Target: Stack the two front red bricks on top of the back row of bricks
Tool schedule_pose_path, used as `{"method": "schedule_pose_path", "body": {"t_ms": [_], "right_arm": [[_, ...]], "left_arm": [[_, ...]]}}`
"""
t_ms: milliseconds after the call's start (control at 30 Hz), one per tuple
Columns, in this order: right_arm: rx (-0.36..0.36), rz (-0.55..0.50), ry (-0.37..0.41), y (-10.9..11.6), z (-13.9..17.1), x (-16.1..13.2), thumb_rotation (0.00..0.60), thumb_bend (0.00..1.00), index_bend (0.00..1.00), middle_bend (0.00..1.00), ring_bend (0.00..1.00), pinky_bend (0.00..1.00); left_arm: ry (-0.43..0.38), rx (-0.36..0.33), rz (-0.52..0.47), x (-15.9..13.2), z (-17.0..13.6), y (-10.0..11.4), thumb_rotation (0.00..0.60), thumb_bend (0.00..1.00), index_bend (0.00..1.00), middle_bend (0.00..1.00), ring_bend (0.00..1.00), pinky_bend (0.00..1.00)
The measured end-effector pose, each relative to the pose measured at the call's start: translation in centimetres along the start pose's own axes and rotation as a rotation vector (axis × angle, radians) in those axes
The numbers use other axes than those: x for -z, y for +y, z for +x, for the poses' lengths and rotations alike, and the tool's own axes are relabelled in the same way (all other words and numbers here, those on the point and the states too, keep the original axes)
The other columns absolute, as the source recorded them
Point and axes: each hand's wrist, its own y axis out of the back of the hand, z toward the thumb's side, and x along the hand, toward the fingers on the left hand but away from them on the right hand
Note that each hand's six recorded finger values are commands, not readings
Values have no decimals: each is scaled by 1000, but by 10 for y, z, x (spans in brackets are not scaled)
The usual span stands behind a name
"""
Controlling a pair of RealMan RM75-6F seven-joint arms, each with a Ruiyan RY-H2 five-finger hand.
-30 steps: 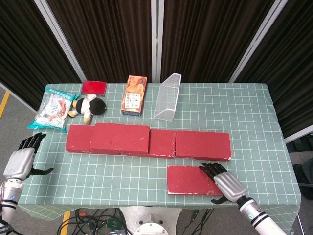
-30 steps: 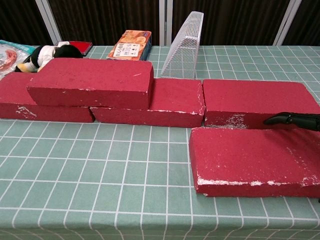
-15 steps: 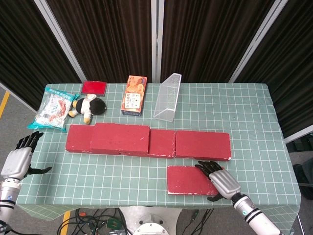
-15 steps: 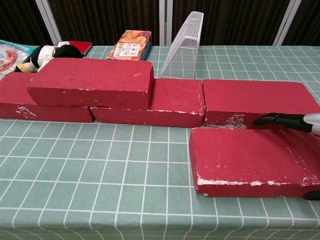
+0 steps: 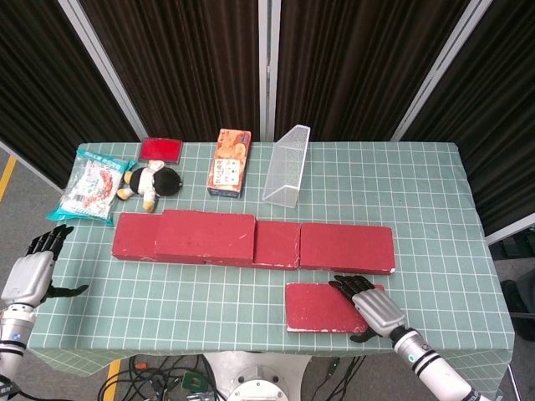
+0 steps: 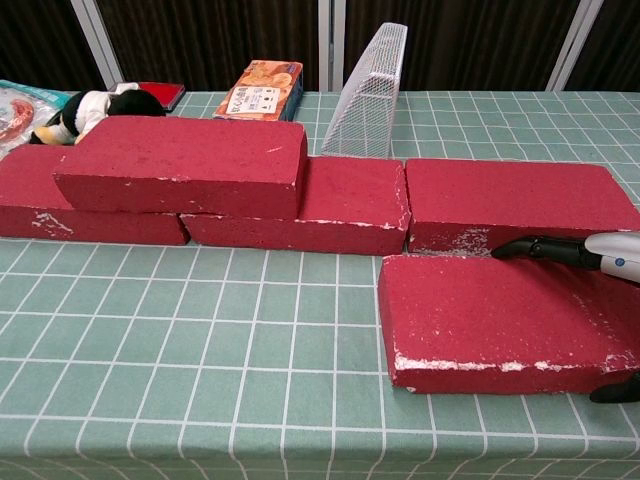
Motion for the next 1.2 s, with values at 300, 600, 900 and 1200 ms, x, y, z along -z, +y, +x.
{"method": "schedule_pose_path", "body": {"t_ms": [300, 600, 900, 1200], "right_arm": [[15, -2, -15, 0, -3, 2, 600, 3, 0, 74, 12, 47], [33, 7, -38, 4, -1, 7, 600, 60, 35, 189, 124, 224], [59, 0, -23, 9, 2, 5, 600, 71, 90, 231, 163, 266], [166, -37, 13, 55, 17, 3, 600, 71, 90, 232, 163, 268]], "left_arm": [[1, 14, -1, 2, -1, -3, 600, 19, 1, 0, 0, 0], [-2, 7, -16, 3, 0, -1, 600, 20, 1, 0, 0, 0], [2, 9, -16, 4, -1, -1, 600, 19, 1, 0, 0, 0], [-2, 0, -25, 3, -4, 2, 600, 19, 2, 0, 0, 0]]}}
